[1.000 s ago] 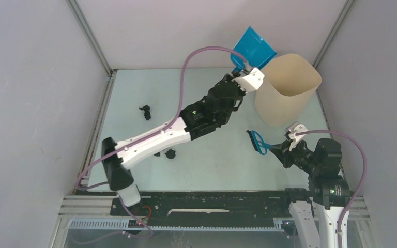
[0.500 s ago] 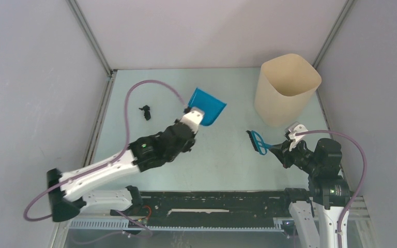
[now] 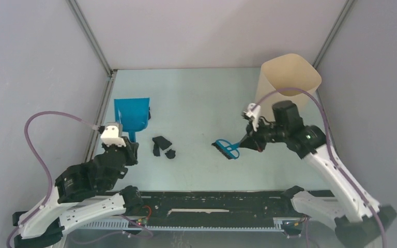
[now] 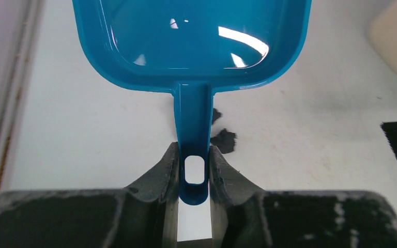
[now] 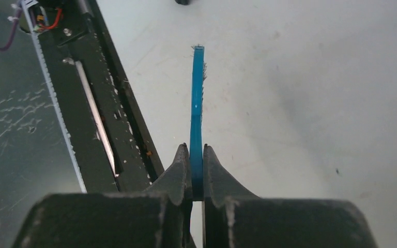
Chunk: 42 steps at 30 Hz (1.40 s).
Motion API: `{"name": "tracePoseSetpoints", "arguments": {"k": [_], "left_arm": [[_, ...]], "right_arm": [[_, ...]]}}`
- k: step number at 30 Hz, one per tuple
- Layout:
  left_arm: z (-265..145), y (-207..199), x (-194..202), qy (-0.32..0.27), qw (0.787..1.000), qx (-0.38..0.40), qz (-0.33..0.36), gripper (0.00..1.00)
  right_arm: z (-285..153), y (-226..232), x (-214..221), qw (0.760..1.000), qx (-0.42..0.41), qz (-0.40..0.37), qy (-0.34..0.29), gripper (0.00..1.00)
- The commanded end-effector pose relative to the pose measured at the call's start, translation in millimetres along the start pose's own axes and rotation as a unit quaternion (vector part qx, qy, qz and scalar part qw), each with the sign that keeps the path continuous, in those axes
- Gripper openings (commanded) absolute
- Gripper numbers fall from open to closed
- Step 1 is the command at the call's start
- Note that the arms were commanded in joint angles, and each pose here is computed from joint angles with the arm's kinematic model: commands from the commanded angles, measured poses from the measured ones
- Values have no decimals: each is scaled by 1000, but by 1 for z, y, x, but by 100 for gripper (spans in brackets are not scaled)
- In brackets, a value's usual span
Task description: Sweep away the paper scraps from the table
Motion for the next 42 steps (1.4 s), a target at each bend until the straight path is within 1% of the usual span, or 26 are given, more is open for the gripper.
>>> {"name": "tracePoseSetpoints", "arguments": {"k": [1, 2, 5, 8, 9, 10, 11, 13, 15, 17, 18, 20, 22, 24, 25, 26, 27, 28, 30, 34, 39, 42], "left_arm": [[1, 29, -1, -29, 994, -109, 7, 2], [2, 32, 1, -34, 991, -130, 4, 1], [11, 33, 6, -56, 987, -150, 15, 0], [22, 30, 13, -64, 984, -166, 30, 0], [25, 30, 14, -65, 982, -173, 29, 0], [27, 29, 16, -65, 982, -176, 31, 0], [30, 28, 15, -67, 982, -175, 34, 0], [30, 31, 14, -73, 979, -187, 32, 0], [29, 36, 13, -82, 975, -204, 21, 0], [27, 38, 13, -90, 974, -208, 10, 0], [26, 39, 13, -92, 974, -207, 6, 0], [25, 41, 13, -97, 973, -207, -3, 0], [25, 42, 13, -101, 973, -209, -10, 0], [26, 43, 18, -106, 971, -215, -24, 0], [30, 40, 20, -108, 972, -207, -23, 0], [32, 37, 21, -109, 974, -197, -13, 0], [34, 35, 22, -108, 976, -189, -6, 0], [36, 34, 22, -107, 976, -188, -2, 0], [38, 32, 24, -101, 976, -191, 7, 0], [46, 25, 26, -85, 978, -189, 27, 0], [48, 22, 27, -79, 979, -187, 34, 0], [47, 23, 27, -85, 980, -180, 29, 0]], "right_arm": [[23, 12, -46, 999, -35, -33, 5, 0], [31, 15, -57, 998, -47, -30, 2, 0], [66, 18, -82, 996, -85, 3, 4, 0], [96, 18, -115, 991, -117, 49, -50, 0], [108, 16, -133, 986, -129, 63, -87, 0], [119, 14, -137, 981, -139, 97, -92, 0], [131, 13, -153, 974, -157, 109, -121, 0], [157, 7, -173, 960, -174, 168, -142, 0], [186, -4, -190, 939, -182, 255, -142, 0], [223, -19, -199, 916, -179, 337, -125, 0], [235, -23, -213, 904, -186, 363, -124, 0], [269, -35, -220, 882, -199, 414, -102, 0], [314, -53, -210, 860, -208, 460, -74, 0], [339, -62, -212, 842, -215, 488, -74, 0], [347, -62, -214, 842, -217, 486, -89, 0], [355, -62, -216, 848, -211, 477, -97, 0], [364, -64, -216, 852, -188, 477, -102, 0], [373, -65, -210, 854, -163, 485, -93, 0], [389, -69, -199, 846, -114, 514, -86, 0], [416, -73, -177, 841, -37, 533, -83, 0], [439, -75, -155, 837, 5, 542, -78, 0], [441, -81, -146, 839, 22, 540, -68, 0]]}}
Point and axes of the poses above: each gripper's point midway between its finger pads, its own z axis out along the fingers, its own y axis along the line the jaws close on, x = y × z, the point moved 6 cm from there along -z, back along the fingers, and after that the axes turned 9 degrees about z, right-handed, at the moved point
